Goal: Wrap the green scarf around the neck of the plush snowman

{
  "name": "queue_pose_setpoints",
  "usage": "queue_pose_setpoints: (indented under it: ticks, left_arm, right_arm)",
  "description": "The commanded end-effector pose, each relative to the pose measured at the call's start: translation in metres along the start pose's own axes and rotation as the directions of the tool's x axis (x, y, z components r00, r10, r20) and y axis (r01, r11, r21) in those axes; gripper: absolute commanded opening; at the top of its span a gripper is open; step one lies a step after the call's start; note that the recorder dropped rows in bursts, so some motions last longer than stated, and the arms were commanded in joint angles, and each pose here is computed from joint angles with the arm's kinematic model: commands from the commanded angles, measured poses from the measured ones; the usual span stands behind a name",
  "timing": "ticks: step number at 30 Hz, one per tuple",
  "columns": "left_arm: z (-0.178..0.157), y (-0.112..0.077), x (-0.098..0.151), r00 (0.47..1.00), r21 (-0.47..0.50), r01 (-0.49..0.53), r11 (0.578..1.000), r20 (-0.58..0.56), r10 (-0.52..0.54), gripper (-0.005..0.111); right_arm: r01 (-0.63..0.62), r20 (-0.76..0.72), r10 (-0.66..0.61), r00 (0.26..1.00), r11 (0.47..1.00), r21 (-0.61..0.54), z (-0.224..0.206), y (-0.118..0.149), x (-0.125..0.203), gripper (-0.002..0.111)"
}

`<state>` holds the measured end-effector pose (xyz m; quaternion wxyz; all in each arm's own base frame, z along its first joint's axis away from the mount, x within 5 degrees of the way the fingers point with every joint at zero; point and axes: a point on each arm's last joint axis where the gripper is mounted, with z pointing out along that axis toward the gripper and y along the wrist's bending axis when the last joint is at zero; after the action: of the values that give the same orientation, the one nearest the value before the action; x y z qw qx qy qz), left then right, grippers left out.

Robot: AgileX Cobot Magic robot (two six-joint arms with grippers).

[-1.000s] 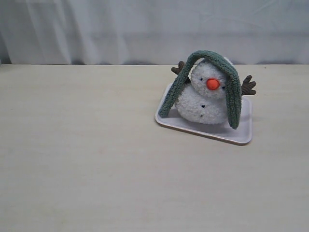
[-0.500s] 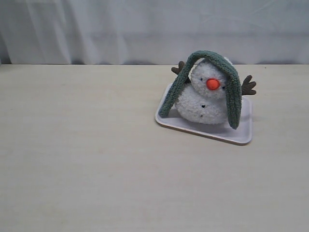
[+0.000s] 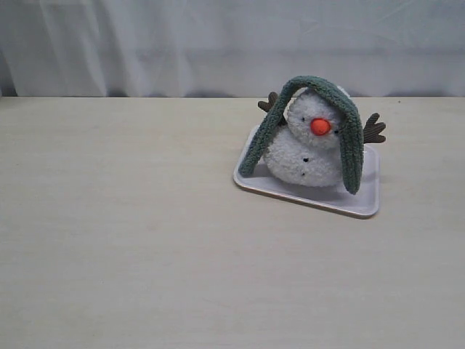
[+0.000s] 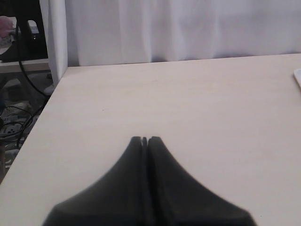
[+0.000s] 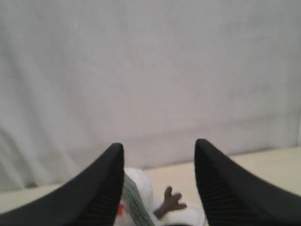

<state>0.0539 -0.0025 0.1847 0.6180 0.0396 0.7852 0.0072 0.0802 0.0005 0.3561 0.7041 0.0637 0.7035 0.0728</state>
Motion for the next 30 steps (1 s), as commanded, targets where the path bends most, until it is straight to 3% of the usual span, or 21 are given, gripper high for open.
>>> queue_pose_setpoints:
  ticks: [1,5,14,22,30]
  left_arm:
    - [0.0,0.0,0.001,1.0,-0.002,0.001,1.0,0.003,-0.001,0.0]
    - [0.0,0.0,0.001,1.0,-0.002,0.001,1.0,0.003,-0.001,0.0]
    - [0.0,0.0,0.001,1.0,-0.002,0.001,1.0,0.003,-0.001,0.0]
    - [0.0,0.0,0.001,1.0,-0.002,0.001,1.0,0.003,-0.001,0.0]
    - [0.0,0.0,0.001,1.0,-0.002,0.001,1.0,0.003,-0.001,0.0]
  right_arm:
    - [0.082,-0.28,-0.058,0.958,0.994,0.073,0.039,-0.001,-0.001,0.065]
    - [0.135,-0.463,-0.127,0.877,0.991,-0.015,0.078,0.006,0.008,0.07]
    - [0.132,-0.653,-0.227,0.722,0.972,-0.192,0.17,0.015,0.057,0.07]
    - [0.199,-0.608,-0.33,0.722,0.941,-0.274,0.225,0.013,0.092,0.07]
    - [0.211,-0.602,-0.341,0.722,0.937,-0.278,0.262,0.011,0.109,0.069]
